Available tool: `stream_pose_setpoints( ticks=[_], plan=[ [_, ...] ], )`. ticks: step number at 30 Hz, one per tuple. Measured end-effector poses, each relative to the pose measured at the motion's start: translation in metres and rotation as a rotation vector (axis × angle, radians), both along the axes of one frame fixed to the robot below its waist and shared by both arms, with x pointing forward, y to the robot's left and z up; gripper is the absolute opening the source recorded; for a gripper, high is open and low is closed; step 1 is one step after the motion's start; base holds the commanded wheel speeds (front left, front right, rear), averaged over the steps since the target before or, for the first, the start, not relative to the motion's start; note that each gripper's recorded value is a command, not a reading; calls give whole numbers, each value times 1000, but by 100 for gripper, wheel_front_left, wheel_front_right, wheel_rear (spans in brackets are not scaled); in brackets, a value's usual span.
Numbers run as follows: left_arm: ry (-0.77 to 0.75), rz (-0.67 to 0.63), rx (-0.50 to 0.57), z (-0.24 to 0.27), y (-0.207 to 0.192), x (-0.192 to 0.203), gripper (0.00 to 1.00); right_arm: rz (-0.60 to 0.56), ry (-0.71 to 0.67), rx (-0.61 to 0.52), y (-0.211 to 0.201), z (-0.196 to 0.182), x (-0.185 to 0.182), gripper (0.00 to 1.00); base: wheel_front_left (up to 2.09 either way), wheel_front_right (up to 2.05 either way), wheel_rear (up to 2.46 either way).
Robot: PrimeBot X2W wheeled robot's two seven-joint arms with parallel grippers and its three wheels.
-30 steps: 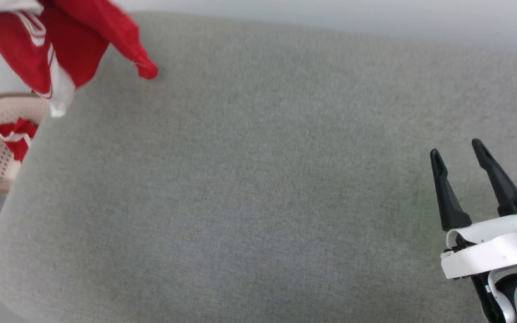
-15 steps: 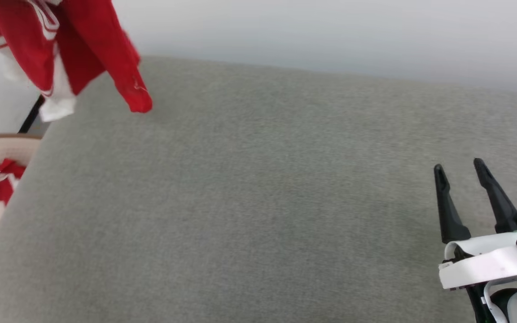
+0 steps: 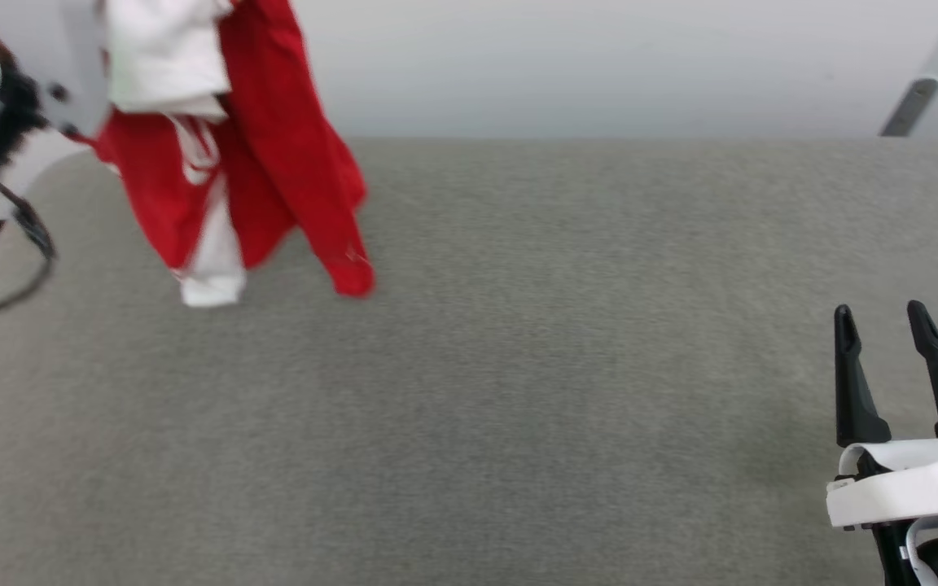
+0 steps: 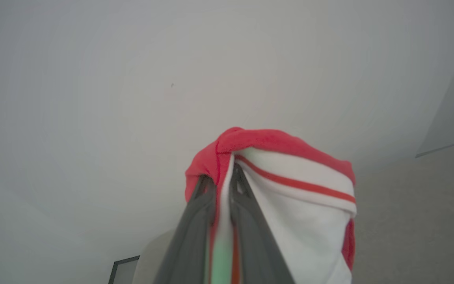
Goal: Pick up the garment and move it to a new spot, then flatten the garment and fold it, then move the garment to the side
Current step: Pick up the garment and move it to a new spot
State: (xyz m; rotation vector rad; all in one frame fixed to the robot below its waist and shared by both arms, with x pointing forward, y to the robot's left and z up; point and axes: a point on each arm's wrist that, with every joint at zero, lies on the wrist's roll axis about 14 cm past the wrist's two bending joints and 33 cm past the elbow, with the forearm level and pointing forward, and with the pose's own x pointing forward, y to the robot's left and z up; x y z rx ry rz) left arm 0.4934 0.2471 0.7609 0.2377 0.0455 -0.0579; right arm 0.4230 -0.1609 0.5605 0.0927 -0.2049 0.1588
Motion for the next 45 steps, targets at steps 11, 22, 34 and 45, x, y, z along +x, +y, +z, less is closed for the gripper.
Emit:
stream_pose_setpoints(
  ticks=[11, 22, 34, 45],
  plan=[
    [144, -236, -17, -60, -113, 3, 0, -146, 41, 17, -45, -19, -15, 100, 0, 0, 0],
    [480, -402, -49, -180, -183, -9, 0, -231, 114, 38, -70, -49, -24, 100, 0, 0, 0],
    [747, -515, -46, -286, -230, -40, 0, -282, 171, 61, -84, -70, -31, 100, 0, 0, 0],
    [829, -531, -84, -328, -249, -51, 1, -290, 171, 65, -87, -70, -32, 100, 0, 0, 0]
  ],
)
